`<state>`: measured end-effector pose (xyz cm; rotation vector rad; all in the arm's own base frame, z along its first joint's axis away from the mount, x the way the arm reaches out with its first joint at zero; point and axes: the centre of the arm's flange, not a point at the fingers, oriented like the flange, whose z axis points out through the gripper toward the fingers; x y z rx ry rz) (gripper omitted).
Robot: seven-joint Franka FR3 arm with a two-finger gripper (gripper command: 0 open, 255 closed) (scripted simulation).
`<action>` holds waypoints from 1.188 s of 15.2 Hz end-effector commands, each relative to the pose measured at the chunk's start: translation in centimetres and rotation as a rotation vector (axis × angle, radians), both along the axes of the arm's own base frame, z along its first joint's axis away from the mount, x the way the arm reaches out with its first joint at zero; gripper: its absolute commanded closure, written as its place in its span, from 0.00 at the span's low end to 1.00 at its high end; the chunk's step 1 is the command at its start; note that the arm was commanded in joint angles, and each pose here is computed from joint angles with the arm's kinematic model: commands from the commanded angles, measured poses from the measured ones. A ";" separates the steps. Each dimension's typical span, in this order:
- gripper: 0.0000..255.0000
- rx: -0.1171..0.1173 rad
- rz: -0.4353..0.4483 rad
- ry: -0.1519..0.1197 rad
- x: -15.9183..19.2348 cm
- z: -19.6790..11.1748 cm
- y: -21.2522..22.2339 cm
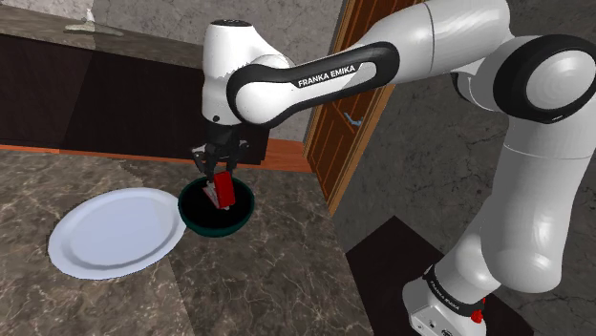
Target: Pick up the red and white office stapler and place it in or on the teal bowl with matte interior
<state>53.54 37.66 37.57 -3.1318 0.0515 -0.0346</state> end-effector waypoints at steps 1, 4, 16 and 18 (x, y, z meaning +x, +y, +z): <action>1.00 0.000 0.000 0.000 0.1 -0.4 0.0; 1.00 0.000 0.000 0.000 0.1 -0.4 0.0; 0.00 0.000 0.000 0.000 0.0 3.6 -0.1; 0.00 0.000 0.000 0.000 -0.1 4.6 -0.1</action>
